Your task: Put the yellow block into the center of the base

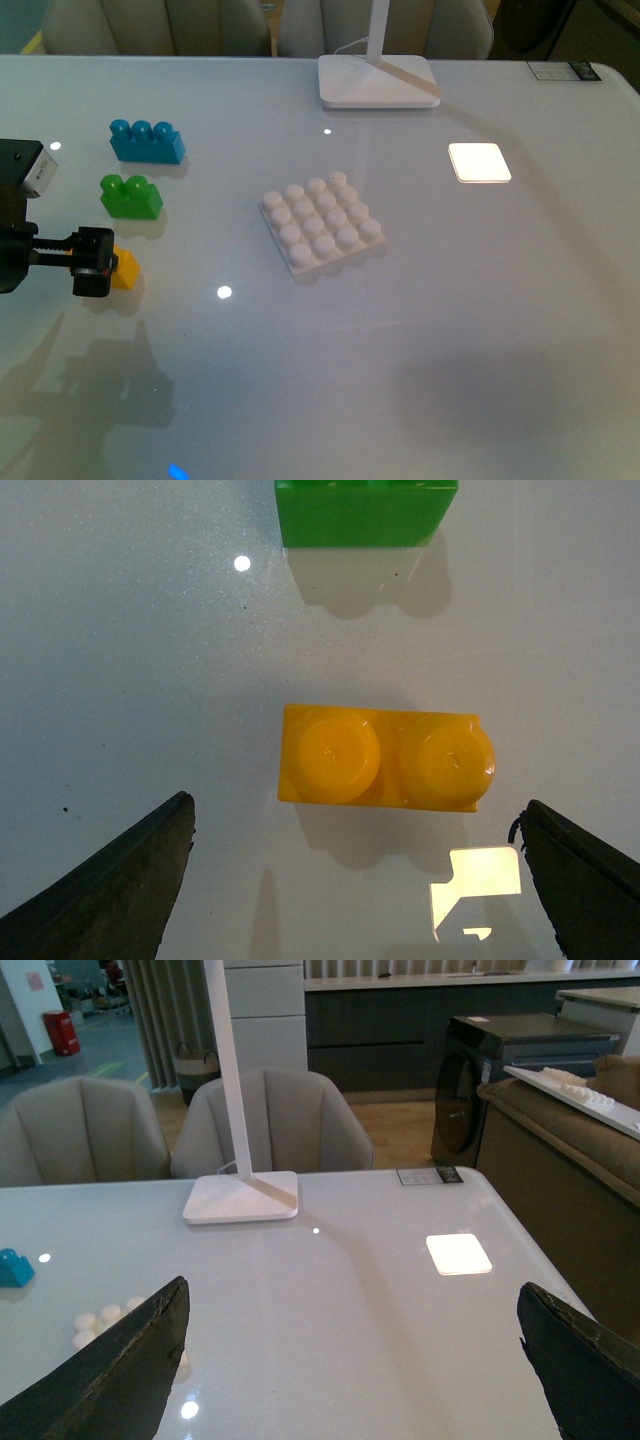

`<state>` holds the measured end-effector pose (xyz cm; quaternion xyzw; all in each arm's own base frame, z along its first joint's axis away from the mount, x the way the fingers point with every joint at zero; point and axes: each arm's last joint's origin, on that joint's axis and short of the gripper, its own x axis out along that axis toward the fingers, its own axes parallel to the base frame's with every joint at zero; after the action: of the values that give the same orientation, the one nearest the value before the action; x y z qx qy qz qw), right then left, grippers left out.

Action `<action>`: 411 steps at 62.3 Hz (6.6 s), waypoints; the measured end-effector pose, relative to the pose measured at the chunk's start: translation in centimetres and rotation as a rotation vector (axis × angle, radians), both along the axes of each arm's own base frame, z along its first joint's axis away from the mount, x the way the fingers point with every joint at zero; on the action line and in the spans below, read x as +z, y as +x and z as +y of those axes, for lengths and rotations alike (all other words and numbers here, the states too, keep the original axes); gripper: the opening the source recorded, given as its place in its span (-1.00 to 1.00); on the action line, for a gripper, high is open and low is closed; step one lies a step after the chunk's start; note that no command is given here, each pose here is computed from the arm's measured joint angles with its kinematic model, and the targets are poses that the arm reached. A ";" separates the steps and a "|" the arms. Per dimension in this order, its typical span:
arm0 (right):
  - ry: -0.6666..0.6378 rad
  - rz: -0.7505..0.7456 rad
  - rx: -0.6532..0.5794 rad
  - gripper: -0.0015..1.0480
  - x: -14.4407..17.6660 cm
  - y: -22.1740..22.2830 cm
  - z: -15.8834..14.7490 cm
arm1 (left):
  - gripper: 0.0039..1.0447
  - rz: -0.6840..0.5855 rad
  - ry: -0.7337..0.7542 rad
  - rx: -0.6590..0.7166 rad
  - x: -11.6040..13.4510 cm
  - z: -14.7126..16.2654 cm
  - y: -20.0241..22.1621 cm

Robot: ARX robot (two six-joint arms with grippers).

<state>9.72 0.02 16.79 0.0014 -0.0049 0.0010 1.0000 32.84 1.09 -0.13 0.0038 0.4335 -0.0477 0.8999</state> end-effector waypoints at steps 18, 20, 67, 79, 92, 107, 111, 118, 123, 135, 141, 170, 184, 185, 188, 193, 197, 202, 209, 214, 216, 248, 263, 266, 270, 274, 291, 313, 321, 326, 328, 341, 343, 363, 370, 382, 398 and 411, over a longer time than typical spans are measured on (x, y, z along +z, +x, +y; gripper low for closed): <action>0.000 0.000 0.000 0.83 0.0 0.0 0.0 | 0.86 0.010 -0.020 0.024 -0.1 0.1 0.5; 0.000 0.000 0.000 0.83 0.0 0.0 0.0 | 0.86 0.010 -0.022 0.026 -0.1 0.1 0.6; 0.000 0.000 0.000 0.83 0.0 0.0 0.0 | 0.86 0.037 -0.049 0.020 -1.1 -0.8 1.1; 0.000 0.000 0.000 0.83 0.0 0.0 0.0 | 0.86 0.043 -0.059 0.025 -1.3 -1.2 1.4; 0.000 0.000 0.000 0.83 0.0 0.0 0.0 | 0.86 0.047 -0.059 0.028 -1.6 -1.5 1.7; 0.000 0.000 0.000 0.83 0.0 0.0 0.0 | 0.86 0.056 -0.060 0.033 -2.0 -1.8 2.2; 0.000 0.000 0.000 0.83 0.0 0.0 0.0 | 0.86 0.061 -0.057 0.035 -2.2 -1.9 2.3; 0.000 0.000 0.000 0.83 0.0 0.0 0.0 | 0.86 0.067 -0.047 0.040 -2.6 -1.9 2.6; 0.000 0.000 0.000 0.83 0.0 0.0 0.0 | 0.86 0.074 -0.043 0.045 -2.8 -1.9 2.7; 0.000 0.000 0.000 0.83 0.0 0.0 0.0 | 0.56 0.079 -0.040 0.050 -3.1 -2.0 2.8; 0.000 0.000 0.000 0.83 0.0 0.0 0.0 | 0.28 0.078 -0.040 0.051 -3.1 -2.0 2.8; 0.000 0.000 0.000 0.83 0.0 0.0 0.0 | 0.22 0.048 -0.084 0.045 -0.7 -3.8 1.7; 0.000 0.000 0.000 0.83 0.0 0.0 0.0 | 0.22 0.005 -0.154 0.014 2.5 -7.4 1.5; 0.000 0.000 -0.001 0.83 0.0 0.0 0.0 | 0.22 0.002 -0.157 0.008 2.6 -7.7 1.5; 0.000 0.000 0.000 0.83 0.0 0.0 0.0 | 0.22 -0.004 -0.168 -0.006 3.0 -8.6 1.4; 0.000 0.000 0.000 0.83 0.0 0.0 0.0 | 0.22 -0.004 -0.178 -0.040 3.5 -10.4 1.0; 0.000 0.000 0.000 0.83 0.0 0.0 0.0 | 0.22 0.007 -0.176 -0.059 3.6 -11.8 0.6; 0.000 0.000 -0.001 0.83 0.0 0.0 0.0 | 0.22 0.018 -0.172 -0.086 3.7 -13.5 0.3; 0.000 0.000 0.000 0.83 0.0 0.0 0.0 | 0.22 0.009 -0.179 -0.116 4.3 -15.7 0.5; 0.000 0.000 0.000 0.83 0.0 0.0 0.0 | 0.22 0.001 -0.181 -0.127 4.7 -17.0 1.0; 0.000 0.000 0.000 0.83 0.0 0.0 0.0 | 0.22 0.000 -0.178 -0.128 4.8 -17.4 1.1; 0.000 0.000 0.000 0.83 0.0 0.0 0.0 | 0.22 0.058 -0.136 0.029 3.8 -22.8 4.8; 0.000 0.000 0.000 0.83 0.0 0.0 0.0 | 0.22 0.050 -0.181 0.123 3.5 -24.9 6.5; 0.000 0.000 0.000 0.83 0.0 0.0 0.0 | 0.22 0.045 -0.186 0.149 3.3 -25.4 6.9; 0.000 0.000 0.000 0.83 0.0 0.0 0.0 | 0.22 0.047 -0.194 0.178 3.0 -25.7 7.4; 0.000 0.000 0.000 0.83 0.0 0.0 0.0 | 0.22 0.045 -0.191 0.202 2.8 -25.9 7.7; 0.000 0.000 0.000 0.83 0.0 0.0 0.0 | 0.22 0.048 -0.191 0.259 2.1 -26.5 8.4; 0.000 0.000 0.000 0.83 0.0 0.0 0.0 | 0.22 0.082 -0.173 0.306 1.2 -26.5 8.1; 0.000 0.000 0.000 0.83 0.0 0.0 0.0 | 0.22 0.078 -0.185 0.310 1.4 -26.6 8.3; 0.000 0.000 0.000 0.83 0.0 0.0 0.0 | 0.22 0.074 -0.193 0.308 1.6 -26.9 8.3; 0.000 0.000 0.000 0.83 0.0 0.0 0.0 | 0.22 0.074 -0.195 0.309 1.6 -27.0 8.4; 0.000 0.000 0.000 0.83 0.0 0.0 0.0 | 0.22 0.086 -0.217 0.310 1.9 -27.6 8.4; 0.000 0.000 0.000 0.83 0.0 0.0 0.0 | 0.22 0.087 -0.220 0.312 1.9 -27.6 8.4; 0.000 0.000 0.000 0.83 0.0 0.0 0.0 | 0.22 0.107 -0.232 0.309 1.1 -28.2 8.3; 0.000 0.000 0.000 0.83 0.0 0.0 0.0 | 0.22 0.106 -0.235 0.309 1.1 -28.3 8.3; 0.000 0.000 0.000 0.83 0.0 0.0 0.0 | 0.21 0.107 -0.239 0.314 1.1 -28.3 8.3; 0.000 0.000 -0.001 0.83 0.0 0.0 0.0 | 0.22 0.100 -0.249 0.317 1.2 -28.4 8.3; 0.000 0.000 0.000 0.83 0.0 0.0 0.0 | 0.22 0.100 -0.250 0.316 1.2 -28.4 8.3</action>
<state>9.72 0.02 16.79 0.0014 -0.0049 0.0008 1.0000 41.18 -27.29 1.05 -0.1783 0.4635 0.0405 0.8670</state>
